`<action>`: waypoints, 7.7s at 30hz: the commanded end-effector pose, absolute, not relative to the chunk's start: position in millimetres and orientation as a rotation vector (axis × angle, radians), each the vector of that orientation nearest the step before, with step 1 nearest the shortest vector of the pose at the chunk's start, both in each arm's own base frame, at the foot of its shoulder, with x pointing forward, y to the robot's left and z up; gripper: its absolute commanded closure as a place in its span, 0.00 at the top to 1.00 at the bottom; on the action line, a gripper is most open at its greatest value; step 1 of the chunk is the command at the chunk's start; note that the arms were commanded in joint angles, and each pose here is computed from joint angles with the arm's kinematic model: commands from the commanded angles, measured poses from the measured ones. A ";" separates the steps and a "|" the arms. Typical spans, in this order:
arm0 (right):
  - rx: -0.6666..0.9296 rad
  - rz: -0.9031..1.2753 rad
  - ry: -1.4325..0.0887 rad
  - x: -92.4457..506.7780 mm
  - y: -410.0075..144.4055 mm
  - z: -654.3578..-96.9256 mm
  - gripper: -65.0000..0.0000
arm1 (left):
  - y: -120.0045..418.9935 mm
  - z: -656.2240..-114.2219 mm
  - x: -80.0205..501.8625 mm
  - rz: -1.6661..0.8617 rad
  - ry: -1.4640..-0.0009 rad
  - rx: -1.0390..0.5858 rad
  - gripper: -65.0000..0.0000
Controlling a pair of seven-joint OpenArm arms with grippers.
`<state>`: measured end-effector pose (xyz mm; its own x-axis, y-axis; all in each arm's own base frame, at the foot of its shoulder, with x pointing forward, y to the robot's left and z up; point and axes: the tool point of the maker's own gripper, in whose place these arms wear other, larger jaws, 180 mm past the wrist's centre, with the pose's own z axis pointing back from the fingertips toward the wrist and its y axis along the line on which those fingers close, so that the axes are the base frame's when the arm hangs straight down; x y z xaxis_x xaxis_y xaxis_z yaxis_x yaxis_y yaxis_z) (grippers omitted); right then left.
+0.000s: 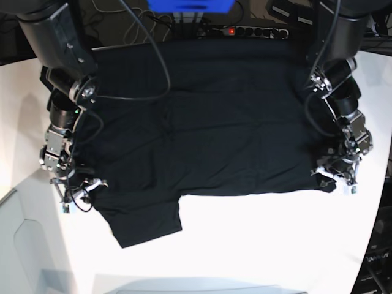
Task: Fold the T-shirt properly
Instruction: 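Grasp the shirt edges with both grippers at the shirt's middle, then lift the grasped edges and fold them toward the robot, then regrasp the folded edge with the right gripper and pull it toward the left gripper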
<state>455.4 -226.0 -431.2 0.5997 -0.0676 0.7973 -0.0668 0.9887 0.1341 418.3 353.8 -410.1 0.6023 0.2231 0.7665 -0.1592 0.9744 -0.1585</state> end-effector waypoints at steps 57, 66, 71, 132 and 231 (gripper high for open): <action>-0.148 0.069 -0.977 335.1 -252.0 -373.5 0.00 | 367.6 -383.1 273.8 0.274 -0.964 0.120 0.04; -0.155 0.073 -0.983 337.5 -252.8 -370.5 0.00 | 377.3 -360.5 270.3 0.239 -0.945 0.174 0.63; -0.152 0.072 -0.982 336.5 -252.6 -371.3 0.19 | 379.8 -344.1 276.9 0.222 -0.984 0.198 0.64; -0.014 0.231 -0.987 436.3 -201.1 -351.8 0.57 | 393.4 -323.1 316.8 0.243 -1.047 0.176 0.00; -0.009 0.054 -1.165 164.4 -206.2 -308.0 0.00 | 382.2 -344.3 263.3 0.240 -1.004 0.147 0.00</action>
